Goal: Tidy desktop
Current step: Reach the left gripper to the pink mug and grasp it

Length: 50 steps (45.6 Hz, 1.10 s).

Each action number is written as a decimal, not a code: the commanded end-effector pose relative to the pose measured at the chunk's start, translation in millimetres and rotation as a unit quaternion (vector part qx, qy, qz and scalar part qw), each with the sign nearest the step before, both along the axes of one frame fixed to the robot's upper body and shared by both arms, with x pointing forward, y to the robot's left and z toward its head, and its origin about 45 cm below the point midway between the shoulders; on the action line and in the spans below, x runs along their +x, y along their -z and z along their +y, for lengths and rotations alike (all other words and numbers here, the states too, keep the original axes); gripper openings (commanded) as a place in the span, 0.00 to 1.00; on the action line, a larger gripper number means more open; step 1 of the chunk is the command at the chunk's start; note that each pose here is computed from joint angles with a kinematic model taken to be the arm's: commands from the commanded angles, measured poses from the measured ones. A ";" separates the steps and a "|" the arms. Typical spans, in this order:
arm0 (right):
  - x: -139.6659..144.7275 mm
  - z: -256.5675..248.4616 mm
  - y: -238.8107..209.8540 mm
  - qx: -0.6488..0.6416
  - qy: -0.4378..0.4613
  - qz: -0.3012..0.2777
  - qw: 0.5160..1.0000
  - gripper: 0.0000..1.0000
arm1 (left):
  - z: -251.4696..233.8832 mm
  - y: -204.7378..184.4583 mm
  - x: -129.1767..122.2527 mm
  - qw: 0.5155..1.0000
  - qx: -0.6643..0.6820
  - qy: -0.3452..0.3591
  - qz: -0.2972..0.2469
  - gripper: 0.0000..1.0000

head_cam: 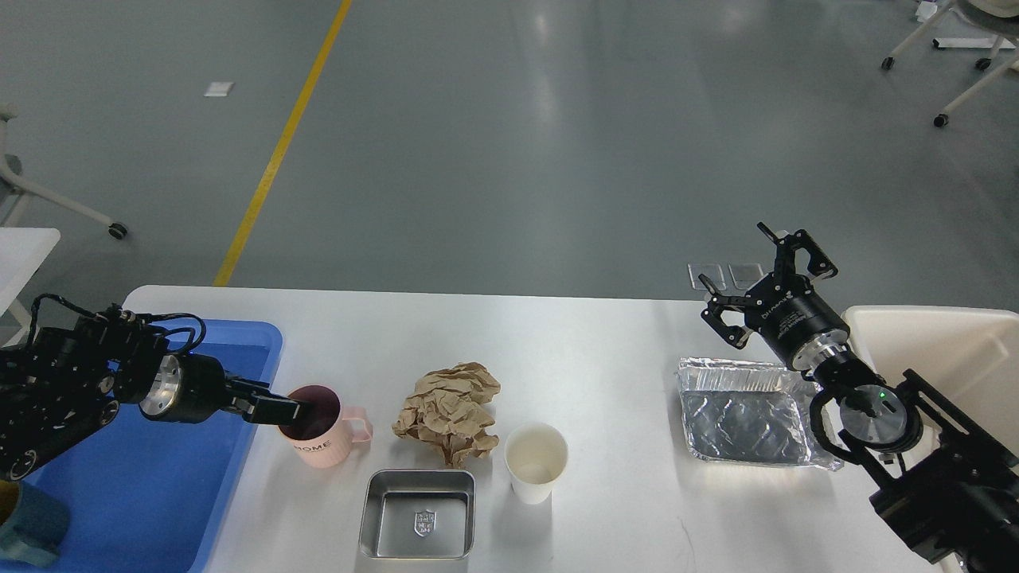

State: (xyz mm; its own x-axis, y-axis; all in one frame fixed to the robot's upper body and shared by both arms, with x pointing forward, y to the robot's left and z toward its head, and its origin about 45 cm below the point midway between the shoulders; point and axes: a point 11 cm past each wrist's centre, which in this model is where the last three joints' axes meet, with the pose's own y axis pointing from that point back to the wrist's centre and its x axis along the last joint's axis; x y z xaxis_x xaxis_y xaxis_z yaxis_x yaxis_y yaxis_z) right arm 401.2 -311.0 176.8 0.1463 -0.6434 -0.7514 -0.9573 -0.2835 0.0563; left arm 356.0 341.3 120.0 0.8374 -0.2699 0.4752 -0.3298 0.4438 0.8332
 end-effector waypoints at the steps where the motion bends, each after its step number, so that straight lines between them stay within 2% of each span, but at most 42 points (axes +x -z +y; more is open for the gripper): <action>1: 0.0 -0.2 0.0 0.000 0.000 0.000 1.000 1.00 | -1.7 2.7 -1.3 1.000 -0.002 0.007 0.000 0.87; 6: -0.5 -0.3 0.6 0.000 0.000 0.001 1.000 1.00 | -5.8 4.7 -4.2 0.999 -0.018 0.027 -0.007 0.74; 9: -0.5 -0.3 0.6 0.000 0.000 0.001 1.000 1.00 | -2.8 7.0 -6.1 0.999 -0.013 0.035 -0.006 0.71; 22: -0.9 -0.9 1.6 -0.001 0.001 0.002 1.000 1.00 | 0.7 9.5 -9.9 0.999 -0.013 0.047 -0.008 0.30; 25: -1.0 -0.8 1.7 -0.001 0.001 0.002 1.000 1.00 | 0.4 8.7 -10.7 0.999 -0.019 0.050 -0.006 0.28; 40: -1.8 -1.2 2.9 -0.001 0.001 0.003 1.000 1.00 | 4.9 7.0 -11.9 0.998 -0.025 0.053 -0.007 0.03; 50: -1.8 -1.2 2.9 -0.001 0.001 0.003 1.000 1.00 | 6.0 10.8 -16.8 0.998 -0.028 0.054 0.000 0.01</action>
